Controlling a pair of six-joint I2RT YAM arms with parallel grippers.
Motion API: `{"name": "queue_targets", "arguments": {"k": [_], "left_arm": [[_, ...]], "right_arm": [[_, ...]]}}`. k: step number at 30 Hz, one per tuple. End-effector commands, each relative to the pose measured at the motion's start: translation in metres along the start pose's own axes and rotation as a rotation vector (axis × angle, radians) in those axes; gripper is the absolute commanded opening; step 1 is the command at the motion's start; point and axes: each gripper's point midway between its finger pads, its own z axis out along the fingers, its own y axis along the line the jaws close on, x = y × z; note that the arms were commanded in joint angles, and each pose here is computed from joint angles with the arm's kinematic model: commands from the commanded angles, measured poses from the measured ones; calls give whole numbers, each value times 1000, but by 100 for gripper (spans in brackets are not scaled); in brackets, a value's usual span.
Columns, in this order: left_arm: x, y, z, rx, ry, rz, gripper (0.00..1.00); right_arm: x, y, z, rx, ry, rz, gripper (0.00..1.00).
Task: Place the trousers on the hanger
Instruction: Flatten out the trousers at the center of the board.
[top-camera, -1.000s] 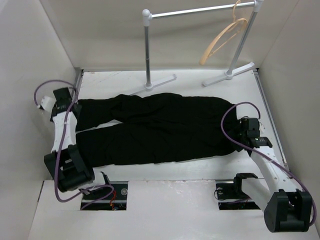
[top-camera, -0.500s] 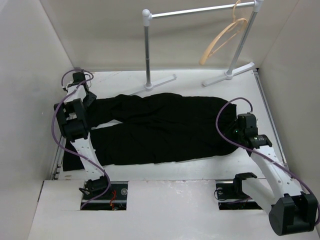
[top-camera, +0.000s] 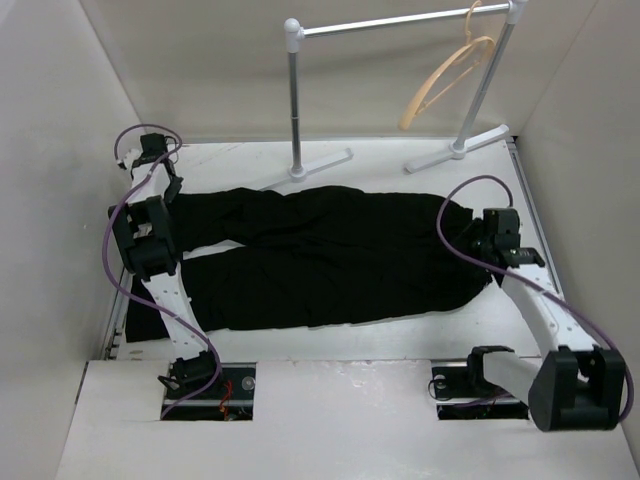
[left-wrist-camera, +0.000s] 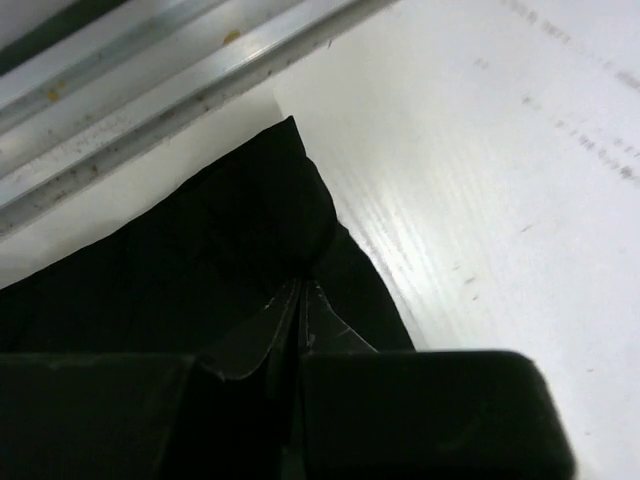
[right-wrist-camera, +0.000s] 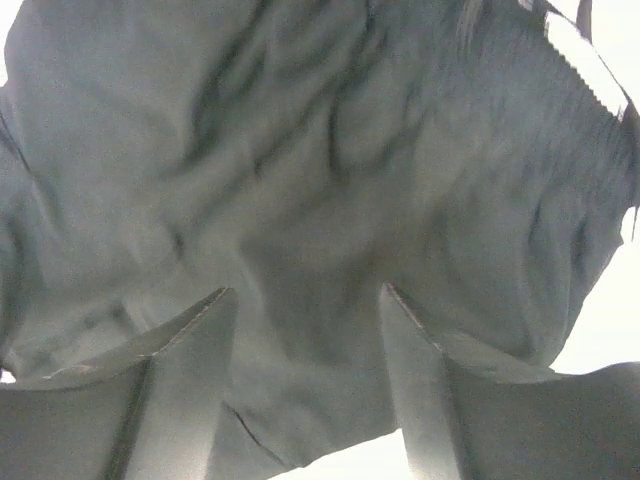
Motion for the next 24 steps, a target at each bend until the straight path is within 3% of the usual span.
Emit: {"name": "queue_targets", "arguments": {"k": [1, 4, 6, 8, 12, 16, 24], "left_arm": [[-74, -30, -55, 95, -201, -93, 0], [-88, -31, -60, 87, -252, -113, 0], [-91, -35, -56, 88, -255, -112, 0], [-88, -36, -50, 81, -245, -108, 0], [-78, -38, -38, 81, -222, -96, 0], [-68, -41, -31, 85, -199, -89, 0], [-61, -41, -27, 84, -178, -85, 1]], "right_arm": [[-61, 38, 2, -87, -135, 13, 55], [-100, 38, 16, -43, -189, 60, 25], [-120, 38, 25, -17, -207, 78, 19], [-146, 33, 38, 24, -247, 93, 22], [-185, 23, 79, 103, -280, 61, 54], [-193, 35, 126, 73, -188, 45, 57], [-175, 42, 164, 66, -64, -10, 56]]}}
